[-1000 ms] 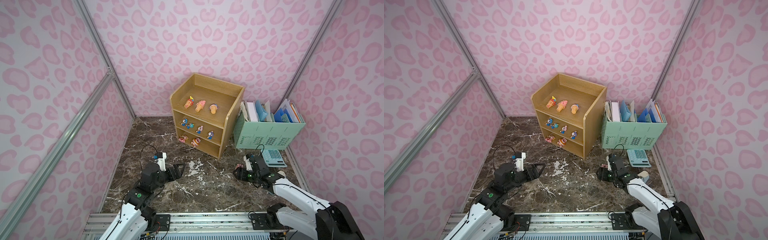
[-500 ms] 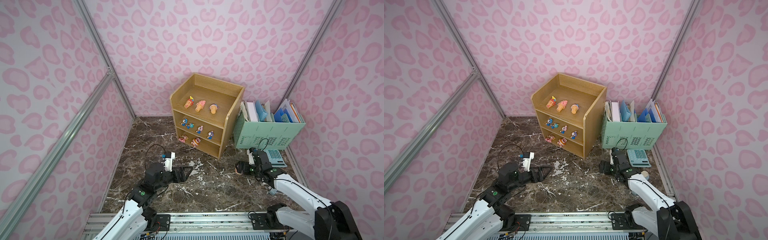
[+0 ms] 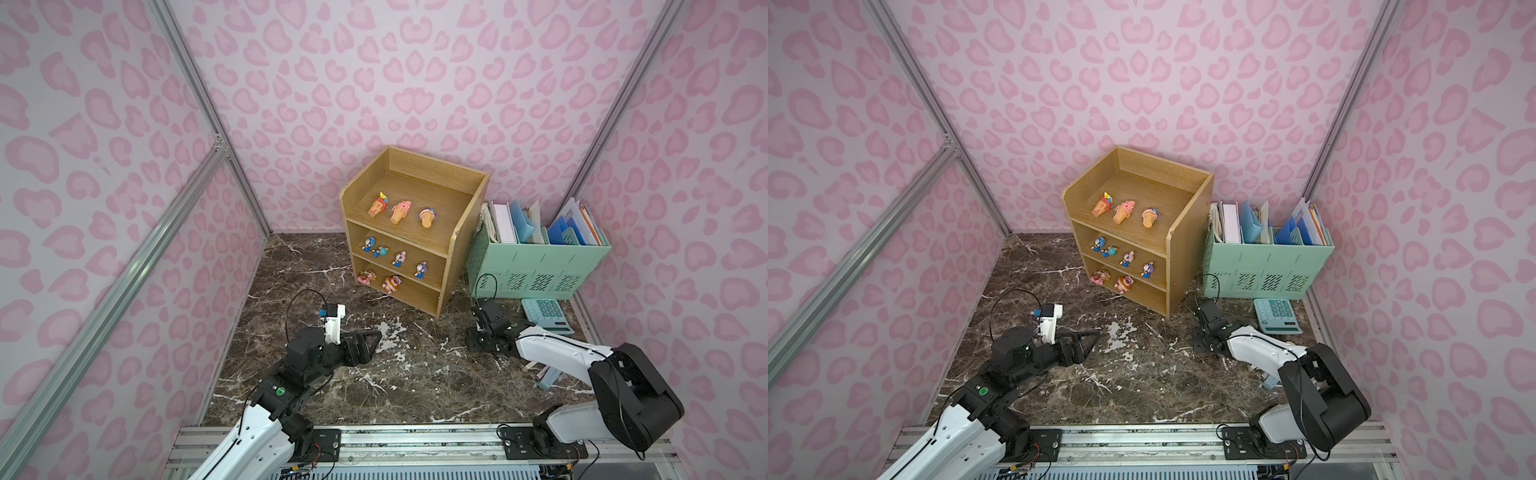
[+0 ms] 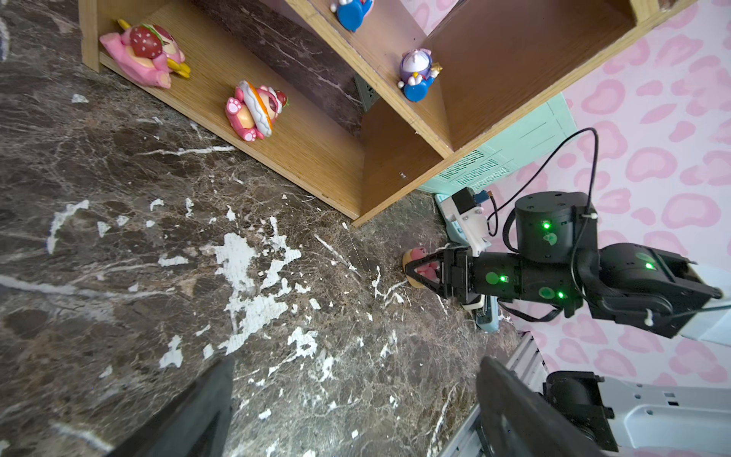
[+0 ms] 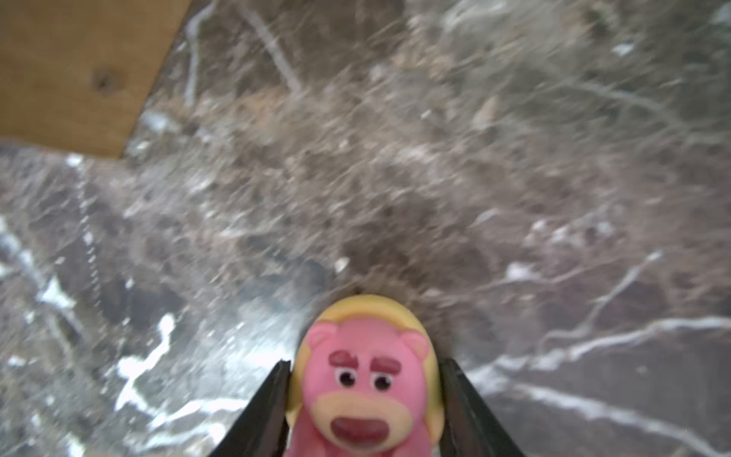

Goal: Organize plastic toys on shelves
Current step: Move the plastic toy to the center of the board.

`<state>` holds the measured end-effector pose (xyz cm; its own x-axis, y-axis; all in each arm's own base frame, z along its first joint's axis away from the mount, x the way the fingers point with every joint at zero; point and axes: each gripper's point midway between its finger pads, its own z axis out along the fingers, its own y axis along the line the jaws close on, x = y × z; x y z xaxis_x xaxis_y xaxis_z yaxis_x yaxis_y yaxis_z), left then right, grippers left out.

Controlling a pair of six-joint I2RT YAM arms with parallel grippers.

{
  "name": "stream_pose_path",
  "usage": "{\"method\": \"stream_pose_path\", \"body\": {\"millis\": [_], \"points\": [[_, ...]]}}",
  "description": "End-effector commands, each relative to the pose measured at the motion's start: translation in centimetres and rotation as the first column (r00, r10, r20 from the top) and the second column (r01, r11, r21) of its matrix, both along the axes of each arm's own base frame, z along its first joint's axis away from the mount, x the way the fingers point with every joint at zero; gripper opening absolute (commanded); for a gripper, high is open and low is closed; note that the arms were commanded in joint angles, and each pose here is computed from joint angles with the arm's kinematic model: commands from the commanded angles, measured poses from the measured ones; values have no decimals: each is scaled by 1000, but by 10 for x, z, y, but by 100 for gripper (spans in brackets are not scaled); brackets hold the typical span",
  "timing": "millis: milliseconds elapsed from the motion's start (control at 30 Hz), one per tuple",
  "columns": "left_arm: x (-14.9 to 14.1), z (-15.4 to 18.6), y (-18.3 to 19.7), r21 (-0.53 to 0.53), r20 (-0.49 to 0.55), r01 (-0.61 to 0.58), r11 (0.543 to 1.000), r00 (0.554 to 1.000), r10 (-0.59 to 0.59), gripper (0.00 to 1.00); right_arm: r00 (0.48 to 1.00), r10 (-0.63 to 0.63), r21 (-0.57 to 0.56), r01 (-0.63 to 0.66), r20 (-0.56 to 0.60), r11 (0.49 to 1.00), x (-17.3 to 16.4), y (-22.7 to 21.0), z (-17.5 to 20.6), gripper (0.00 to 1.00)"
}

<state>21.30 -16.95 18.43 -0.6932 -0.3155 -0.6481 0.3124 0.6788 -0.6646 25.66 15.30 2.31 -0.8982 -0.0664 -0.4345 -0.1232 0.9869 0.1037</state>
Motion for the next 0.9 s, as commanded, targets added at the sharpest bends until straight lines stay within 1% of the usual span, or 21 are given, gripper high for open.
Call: {"method": "stream_pose_path", "body": {"millis": [0,67,133,200,267,367,400,467,500,600,700,733,800,833,867], "points": [[-2,-4,6,34,-3,-13,999,1000,13,97,999,-37,75,37,-4,997,-20,26,7,46],[-4,-6,10,48,-7,-29,998,1000,30,97,998,-53,185,49,15,982,-37,61,17,46],[-5,-6,15,61,-5,-48,997,999,49,97,997,-79,292,70,20,954,-51,96,23,47],[-7,-5,20,68,4,-64,996,998,64,97,997,-82,363,77,-2,929,-60,129,22,48],[-9,-4,23,74,8,-72,995,997,71,96,997,-71,385,79,-34,920,-62,160,17,50],[-12,-6,25,91,-4,-68,994,998,68,96,1000,8,401,3,-26,916,-61,201,18,55],[-14,-6,24,93,-8,-61,994,998,62,95,999,31,405,-18,-27,914,-62,210,20,59],[-17,-12,24,99,-25,-51,994,998,53,94,997,78,401,-68,-8,913,-65,222,26,71],[-19,-13,23,97,-27,-43,994,999,46,94,996,88,394,-82,3,915,-67,221,29,76],[-22,-21,17,110,-16,-14,994,1000,16,93,993,103,384,-119,61,916,-70,202,45,82],[-21,-30,7,154,35,13,988,999,-19,93,990,68,348,-108,126,931,-69,163,61,82],[-20,-34,3,183,53,14,983,998,-24,93,987,67,328,-112,147,938,-68,147,64,83],[-18,-42,-3,265,78,4,964,997,-26,93,980,72,331,-131,186,934,-64,120,71,83],[-15,-45,-5,321,94,-22,947,995,-9,93,977,56,352,-126,203,927,-57,104,73,81],[-13,-48,-5,375,100,-61,925,995,25,93,971,65,378,-151,230,914,-53,92,75,81]]}}
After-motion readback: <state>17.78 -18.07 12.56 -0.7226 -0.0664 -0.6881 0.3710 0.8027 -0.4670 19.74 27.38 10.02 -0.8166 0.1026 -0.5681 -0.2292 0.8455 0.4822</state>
